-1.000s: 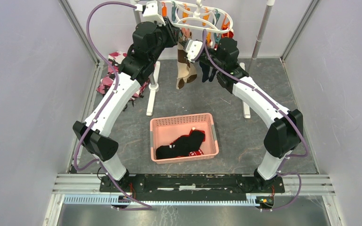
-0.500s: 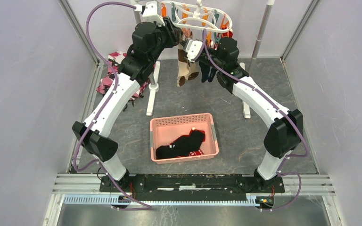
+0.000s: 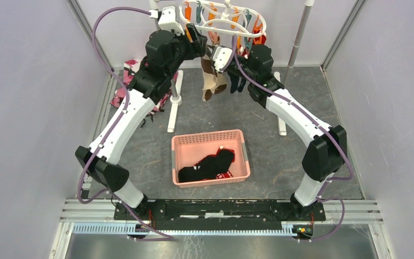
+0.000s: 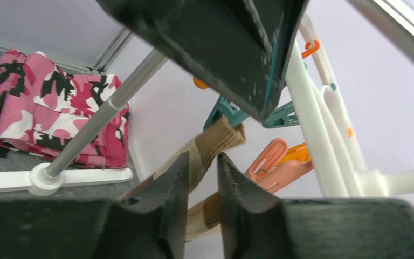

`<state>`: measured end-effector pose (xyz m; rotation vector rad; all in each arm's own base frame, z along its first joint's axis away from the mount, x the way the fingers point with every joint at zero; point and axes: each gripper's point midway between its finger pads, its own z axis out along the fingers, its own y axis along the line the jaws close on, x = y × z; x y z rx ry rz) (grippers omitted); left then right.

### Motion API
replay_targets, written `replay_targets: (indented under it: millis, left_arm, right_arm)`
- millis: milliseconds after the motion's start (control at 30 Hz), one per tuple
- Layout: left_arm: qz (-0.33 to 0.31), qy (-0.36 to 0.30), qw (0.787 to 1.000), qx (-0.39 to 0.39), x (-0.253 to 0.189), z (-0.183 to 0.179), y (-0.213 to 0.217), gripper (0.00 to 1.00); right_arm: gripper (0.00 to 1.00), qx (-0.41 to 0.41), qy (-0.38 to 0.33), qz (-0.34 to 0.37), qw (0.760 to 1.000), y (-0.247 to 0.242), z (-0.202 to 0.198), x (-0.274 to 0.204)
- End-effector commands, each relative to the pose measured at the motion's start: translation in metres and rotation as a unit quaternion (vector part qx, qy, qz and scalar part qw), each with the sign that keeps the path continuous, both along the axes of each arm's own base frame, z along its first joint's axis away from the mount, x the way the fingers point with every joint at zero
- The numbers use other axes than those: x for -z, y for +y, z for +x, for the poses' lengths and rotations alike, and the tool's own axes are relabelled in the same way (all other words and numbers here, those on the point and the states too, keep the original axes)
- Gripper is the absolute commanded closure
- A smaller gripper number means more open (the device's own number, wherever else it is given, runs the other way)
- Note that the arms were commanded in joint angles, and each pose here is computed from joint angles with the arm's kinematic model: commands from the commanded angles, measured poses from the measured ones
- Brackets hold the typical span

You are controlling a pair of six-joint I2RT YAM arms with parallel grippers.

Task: Clip the socks to the hanger
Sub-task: Clamp the sock onto the hanger, then reset both arms

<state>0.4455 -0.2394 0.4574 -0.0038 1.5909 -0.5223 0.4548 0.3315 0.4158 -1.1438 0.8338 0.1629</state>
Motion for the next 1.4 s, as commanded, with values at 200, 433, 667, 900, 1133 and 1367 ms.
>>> replay_targets:
  millis: [200, 433, 667, 900, 1133, 1367]
  left_arm:
    - [-0.03, -0.051, 0.998, 0.014, -0.04, -0.052, 0.027, 0.24]
    - [-0.037, -0.067, 0.995, 0.067, -0.027, -0.094, 0.03, 0.2]
    - [-0.023, -0.099, 0.986, 0.13, 0.034, -0.151, 0.039, 0.12]
    - [-0.065, -0.058, 0.985, 0.148, 0.128, -0.184, 0.048, 0.07]
    - [-0.061, 0.034, 0.992, 0.108, 0.198, -0.175, 0.056, 0.04]
    - [-0.157, 0.07, 0.979, 0.11, 0.201, -0.145, 0.086, 0.01]
  right_arm:
    - [0.39, -0.012, 0.027, 0.038, 0.999, -0.017, -0.034, -0.001]
    - [0.27, -0.007, 0.084, 0.046, 0.995, -0.037, -0.068, 0.024]
    - [0.2, -0.007, 0.159, 0.061, 0.985, -0.059, -0.11, 0.069]
    - [0.17, 0.024, 0.246, 0.112, 0.963, -0.082, -0.137, 0.116]
    - [0.02, 0.104, 0.303, 0.154, 0.935, -0.122, -0.158, 0.166]
    - [0.02, 0.283, 0.309, 0.276, 0.865, -0.195, -0.148, 0.151]
